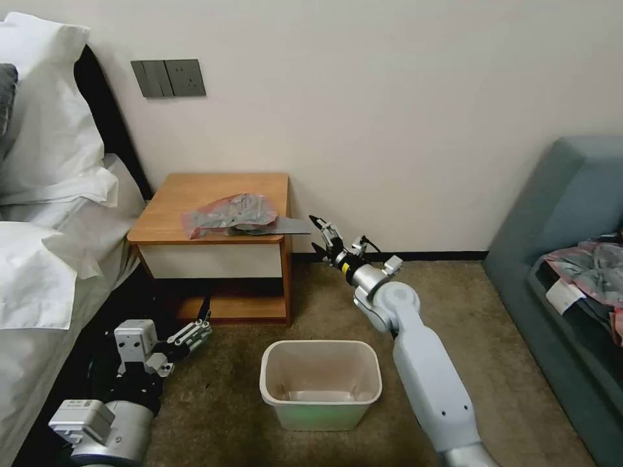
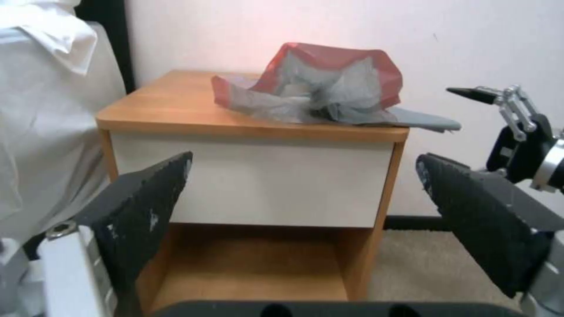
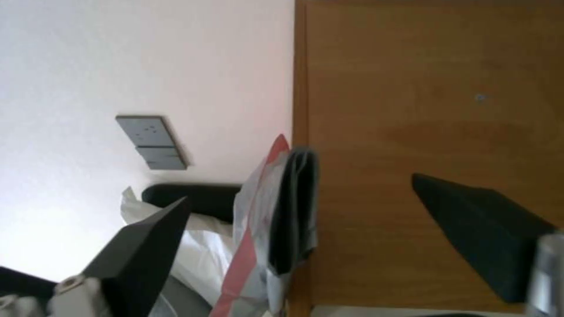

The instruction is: Pick up the garbage bag from the table and place it over the trash can.

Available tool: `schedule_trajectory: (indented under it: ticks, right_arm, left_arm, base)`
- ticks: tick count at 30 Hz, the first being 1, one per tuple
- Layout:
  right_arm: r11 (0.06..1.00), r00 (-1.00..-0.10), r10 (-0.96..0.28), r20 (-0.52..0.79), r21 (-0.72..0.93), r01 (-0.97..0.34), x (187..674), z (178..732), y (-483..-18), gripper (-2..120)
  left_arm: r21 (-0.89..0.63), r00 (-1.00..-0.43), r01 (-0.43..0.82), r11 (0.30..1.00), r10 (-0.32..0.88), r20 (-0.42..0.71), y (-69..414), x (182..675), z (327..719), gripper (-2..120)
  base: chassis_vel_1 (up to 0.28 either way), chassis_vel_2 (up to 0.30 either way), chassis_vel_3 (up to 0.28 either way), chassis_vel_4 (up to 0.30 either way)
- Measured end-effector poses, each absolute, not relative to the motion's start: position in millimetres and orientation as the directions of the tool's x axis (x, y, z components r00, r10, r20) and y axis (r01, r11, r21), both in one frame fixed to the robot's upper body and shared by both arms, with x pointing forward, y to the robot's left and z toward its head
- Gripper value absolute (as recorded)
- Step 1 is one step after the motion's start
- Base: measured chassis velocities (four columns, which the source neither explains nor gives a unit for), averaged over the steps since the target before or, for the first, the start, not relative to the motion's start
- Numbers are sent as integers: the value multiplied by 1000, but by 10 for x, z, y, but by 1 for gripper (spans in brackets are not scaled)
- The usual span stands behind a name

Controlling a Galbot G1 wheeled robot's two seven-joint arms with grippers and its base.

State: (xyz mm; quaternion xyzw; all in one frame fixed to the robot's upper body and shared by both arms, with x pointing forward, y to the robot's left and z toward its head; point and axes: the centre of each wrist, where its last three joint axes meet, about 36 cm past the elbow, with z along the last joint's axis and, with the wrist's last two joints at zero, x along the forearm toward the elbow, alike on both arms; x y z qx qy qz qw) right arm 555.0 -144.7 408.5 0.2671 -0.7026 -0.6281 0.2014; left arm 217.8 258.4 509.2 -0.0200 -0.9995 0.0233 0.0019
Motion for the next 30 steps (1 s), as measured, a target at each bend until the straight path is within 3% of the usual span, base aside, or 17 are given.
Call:
schedule_trajectory:
  ticks: [4, 7, 12, 14, 26, 30]
  right_arm:
    - [61, -768, -638, -60, 990, -128, 5555, 4102, -1406, 87]
    - [65, -763, -644, -59, 989, -131, 5577, 4098, -1364, 70]
    - [61, -765, -641, -65, 989, -134, 5612, 4110, -1348, 56]
    - [61, -764, -641, -67, 989, -138, 5616, 4117, -1337, 45]
    - [53, -762, -643, -78, 988, -146, 5579, 4136, -1305, 3]
    - [53, -766, -638, -76, 988, -142, 5491, 4127, -1327, 0]
  left_arm:
    - [-46, -999, 39, 998, 39, 2, 2584, 2178, 5092, 100]
    - [-45, -999, 38, 998, 38, 2, 2579, 2174, 5089, 100]
    - [-47, -999, 36, 998, 36, 1, 2573, 2169, 5084, 100]
    - [-47, -999, 36, 998, 36, -4, 2567, 2171, 5084, 100]
    - [-22, -999, 46, 999, 45, -19, 2560, 2167, 5080, 100]
    - [-18, -998, 48, 999, 48, -28, 2552, 2168, 5078, 100]
  base:
    - [0, 0, 0, 0]
    - [0, 0, 0, 0]
    - [0, 0, 0, 0]
    - [0, 0, 0, 0]
    - [0, 0, 0, 0]
    - [0, 0, 0, 0]
